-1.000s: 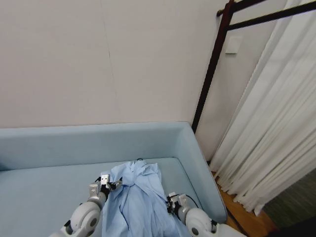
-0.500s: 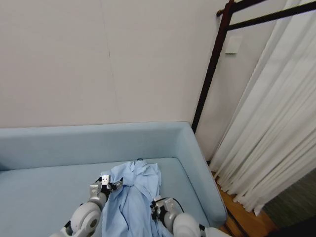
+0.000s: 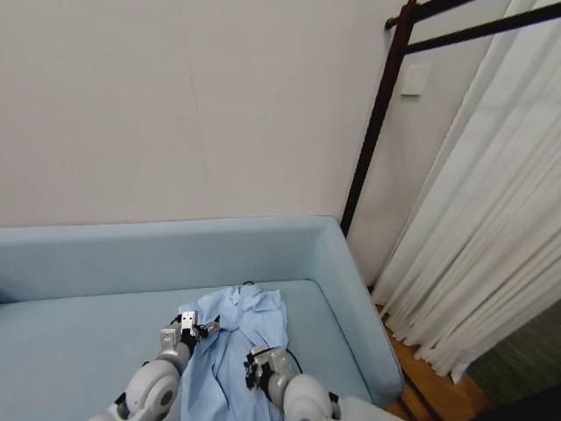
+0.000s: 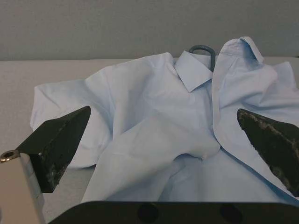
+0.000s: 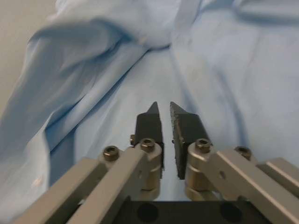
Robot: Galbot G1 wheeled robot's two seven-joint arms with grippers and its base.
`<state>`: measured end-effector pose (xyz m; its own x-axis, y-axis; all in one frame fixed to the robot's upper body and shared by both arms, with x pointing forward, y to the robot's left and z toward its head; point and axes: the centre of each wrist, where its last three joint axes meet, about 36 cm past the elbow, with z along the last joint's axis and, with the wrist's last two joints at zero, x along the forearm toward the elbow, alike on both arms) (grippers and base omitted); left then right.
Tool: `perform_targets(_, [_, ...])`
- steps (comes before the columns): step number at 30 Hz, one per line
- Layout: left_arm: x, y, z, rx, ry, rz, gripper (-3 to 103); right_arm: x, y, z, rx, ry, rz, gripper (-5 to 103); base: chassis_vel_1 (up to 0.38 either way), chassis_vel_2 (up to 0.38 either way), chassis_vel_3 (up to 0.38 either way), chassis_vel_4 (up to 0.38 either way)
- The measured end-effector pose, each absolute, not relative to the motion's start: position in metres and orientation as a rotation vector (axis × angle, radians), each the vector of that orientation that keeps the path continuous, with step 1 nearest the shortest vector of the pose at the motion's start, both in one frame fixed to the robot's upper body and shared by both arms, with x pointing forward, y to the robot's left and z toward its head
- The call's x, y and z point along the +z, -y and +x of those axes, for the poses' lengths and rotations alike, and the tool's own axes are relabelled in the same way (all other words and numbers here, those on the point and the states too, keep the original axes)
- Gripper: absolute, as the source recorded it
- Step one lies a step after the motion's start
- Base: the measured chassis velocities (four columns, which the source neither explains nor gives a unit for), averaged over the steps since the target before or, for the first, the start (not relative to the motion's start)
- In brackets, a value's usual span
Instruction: Pick up the clothes from the sofa and hang them on the clothes hanger.
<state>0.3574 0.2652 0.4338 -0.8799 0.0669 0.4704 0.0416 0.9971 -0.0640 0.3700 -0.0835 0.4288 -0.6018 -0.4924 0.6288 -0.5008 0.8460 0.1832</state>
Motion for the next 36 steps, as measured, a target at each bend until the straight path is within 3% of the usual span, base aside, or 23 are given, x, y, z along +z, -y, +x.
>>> perform_targets(2, [0.433,-0.265,0.357,0.064,2.646,-0.079,100,0.428,0.095,0.394,0.006,2.342,0.716,14,0.0,0.0,0.0,0.0])
perform_targets(3, [0.431,-0.265,0.356,0.059,2.643,-0.083,100,0.424,0.11,0.422,0.0,2.366,0.696,25,0.0,0.0,0.0,0.0])
perform_targets(8, [0.43,-0.265,0.353,0.054,2.64,-0.089,100,0.41,0.13,0.48,0.037,2.431,0.663,35,0.0,0.0,0.0,0.0])
perform_targets(12, [0.429,-0.262,0.352,0.056,2.638,-0.098,100,0.394,0.125,0.528,0.067,2.463,0.629,57,0.0,0.0,0.0,0.0])
perform_targets(17, [0.428,-0.261,0.352,0.056,2.635,-0.108,100,0.38,0.116,0.555,0.103,2.49,0.579,68,0.0,0.0,0.0,0.0])
perform_targets(20, [0.427,-0.262,0.352,0.055,2.634,-0.117,100,0.363,0.109,0.576,0.174,2.512,0.54,84,0.0,0.0,0.0,0.0])
perform_targets(21, [0.427,-0.262,0.352,0.055,2.634,-0.117,100,0.363,0.109,0.576,0.174,2.512,0.54,84,0.0,0.0,0.0,0.0])
perform_targets(24, [0.425,-0.262,0.353,0.059,2.633,-0.117,100,0.352,0.099,0.578,0.22,2.519,0.538,98,0.0,0.0,0.0,0.0])
perform_targets(36, [0.422,-0.263,0.357,0.071,2.643,-0.123,100,0.349,0.039,0.568,0.238,2.537,0.6,100,0.0,0.0,0.0,0.0])
